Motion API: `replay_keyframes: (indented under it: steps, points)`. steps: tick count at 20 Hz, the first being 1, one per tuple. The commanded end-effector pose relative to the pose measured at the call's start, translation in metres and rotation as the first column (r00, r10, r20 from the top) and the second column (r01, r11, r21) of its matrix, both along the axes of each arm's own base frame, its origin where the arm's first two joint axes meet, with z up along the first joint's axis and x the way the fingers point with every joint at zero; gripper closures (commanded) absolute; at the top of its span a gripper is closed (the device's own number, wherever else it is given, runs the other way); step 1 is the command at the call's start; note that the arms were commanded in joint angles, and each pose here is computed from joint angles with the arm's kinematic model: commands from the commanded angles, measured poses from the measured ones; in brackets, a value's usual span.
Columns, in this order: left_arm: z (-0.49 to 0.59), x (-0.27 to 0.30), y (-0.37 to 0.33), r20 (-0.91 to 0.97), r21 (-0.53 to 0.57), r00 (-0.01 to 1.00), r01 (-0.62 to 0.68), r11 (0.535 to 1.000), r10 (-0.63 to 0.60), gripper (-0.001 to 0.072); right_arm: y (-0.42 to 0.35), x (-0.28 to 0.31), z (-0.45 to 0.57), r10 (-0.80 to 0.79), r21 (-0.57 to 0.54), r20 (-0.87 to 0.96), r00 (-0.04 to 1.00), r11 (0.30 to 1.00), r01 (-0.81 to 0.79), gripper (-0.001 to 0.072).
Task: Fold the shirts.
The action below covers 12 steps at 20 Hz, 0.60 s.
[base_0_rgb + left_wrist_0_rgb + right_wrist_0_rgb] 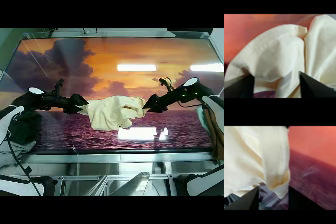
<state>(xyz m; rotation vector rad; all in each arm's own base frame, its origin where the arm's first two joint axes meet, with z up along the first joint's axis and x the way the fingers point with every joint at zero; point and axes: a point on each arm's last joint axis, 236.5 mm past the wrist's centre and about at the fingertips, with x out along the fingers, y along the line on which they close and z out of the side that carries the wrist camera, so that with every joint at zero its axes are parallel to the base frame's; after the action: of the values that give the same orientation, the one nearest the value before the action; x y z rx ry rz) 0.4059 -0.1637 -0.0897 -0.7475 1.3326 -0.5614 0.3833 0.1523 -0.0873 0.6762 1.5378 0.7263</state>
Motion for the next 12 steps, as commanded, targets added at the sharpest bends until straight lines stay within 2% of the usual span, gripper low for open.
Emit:
replay_keyframes:
  steps: [1, 2, 3, 4, 8, 12]
  points:
    - [-0.002, 0.019, -0.007, 0.038, -0.036, 0.999, -0.008, 0.999, 0.009, 0.0544, 0.043, 0.004, 0.012, 0.018, 0.147, 0.045, 0.999, 0.989, -0.024, 0.0492]
    - [0.002, 0.023, -0.011, 0.054, -0.036, 0.999, 0.004, 0.999, -0.002, 0.0704, 0.048, 0.006, 0.020, 0.016, 0.183, 0.056, 0.998, 0.983, -0.026, 0.0585]
    - [0.009, 0.027, -0.018, 0.075, -0.039, 0.997, 0.025, 0.999, -0.022, 0.0702, 0.053, 0.009, 0.029, 0.007, 0.225, 0.071, 0.997, 0.974, -0.022, 0.0653]
    - [0.018, 0.030, -0.024, 0.094, -0.047, 0.995, 0.046, 0.998, -0.042, 0.0702, 0.055, 0.012, 0.036, -0.004, 0.249, 0.085, 0.996, 0.968, -0.017, 0.0692]
    - [0.079, 0.040, -0.050, 0.215, -0.081, 0.964, 0.177, 0.981, -0.156, 0.0702, 0.050, 0.021, 0.068, -0.027, 0.264, 0.158, 0.987, 0.965, -0.016, 0.0693]
    - [0.150, 0.047, -0.048, 0.348, -0.077, 0.924, 0.197, 0.977, -0.159, 0.0701, 0.034, 0.026, 0.116, -0.059, 0.259, 0.273, 0.960, 0.966, -0.015, 0.0694]
